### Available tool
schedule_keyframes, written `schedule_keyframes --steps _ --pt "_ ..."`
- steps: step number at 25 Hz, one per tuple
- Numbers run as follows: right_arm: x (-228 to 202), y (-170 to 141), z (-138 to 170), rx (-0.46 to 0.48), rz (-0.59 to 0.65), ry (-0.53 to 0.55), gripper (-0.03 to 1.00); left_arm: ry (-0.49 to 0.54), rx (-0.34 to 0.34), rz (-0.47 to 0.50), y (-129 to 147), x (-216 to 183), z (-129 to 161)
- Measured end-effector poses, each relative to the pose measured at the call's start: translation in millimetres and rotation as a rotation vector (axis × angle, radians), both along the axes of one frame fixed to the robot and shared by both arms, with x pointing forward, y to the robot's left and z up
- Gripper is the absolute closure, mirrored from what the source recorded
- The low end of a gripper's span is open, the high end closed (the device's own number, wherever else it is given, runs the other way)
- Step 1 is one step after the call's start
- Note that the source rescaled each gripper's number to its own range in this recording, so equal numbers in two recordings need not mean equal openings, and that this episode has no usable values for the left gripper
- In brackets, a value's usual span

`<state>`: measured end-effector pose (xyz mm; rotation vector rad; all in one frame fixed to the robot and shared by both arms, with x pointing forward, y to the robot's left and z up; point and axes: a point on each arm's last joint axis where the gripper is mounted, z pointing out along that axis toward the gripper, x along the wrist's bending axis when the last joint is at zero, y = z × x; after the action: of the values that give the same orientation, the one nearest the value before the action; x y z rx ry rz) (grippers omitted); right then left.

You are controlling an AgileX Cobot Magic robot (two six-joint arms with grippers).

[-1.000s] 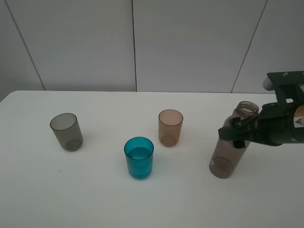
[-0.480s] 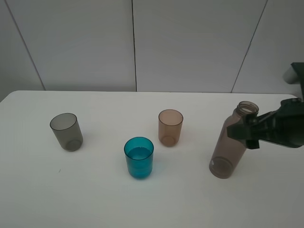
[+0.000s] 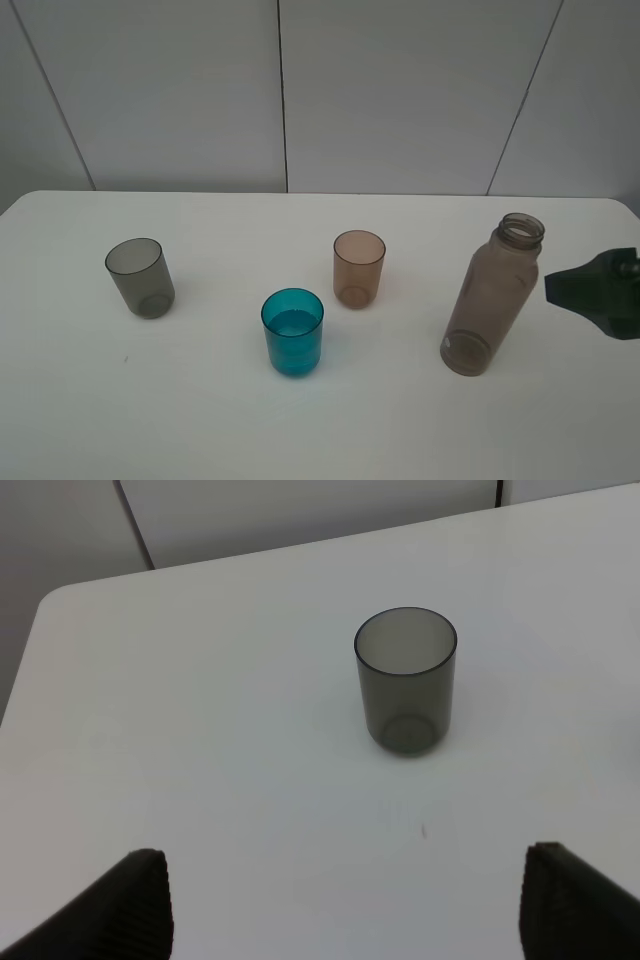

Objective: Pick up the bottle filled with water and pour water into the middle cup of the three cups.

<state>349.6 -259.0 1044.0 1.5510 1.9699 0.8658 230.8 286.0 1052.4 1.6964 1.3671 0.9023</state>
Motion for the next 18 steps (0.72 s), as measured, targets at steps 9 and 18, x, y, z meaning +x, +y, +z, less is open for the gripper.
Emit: schedule_keyframes --steps 9,18 --pt "-38 -21 14 0.028 -0.009 -0.101 0.17 0.000 0.000 0.000 0 0 0" --pt "-53 -25 18 0.060 0.003 -0.097 0.17 0.000 0.000 0.000 0 0 0"
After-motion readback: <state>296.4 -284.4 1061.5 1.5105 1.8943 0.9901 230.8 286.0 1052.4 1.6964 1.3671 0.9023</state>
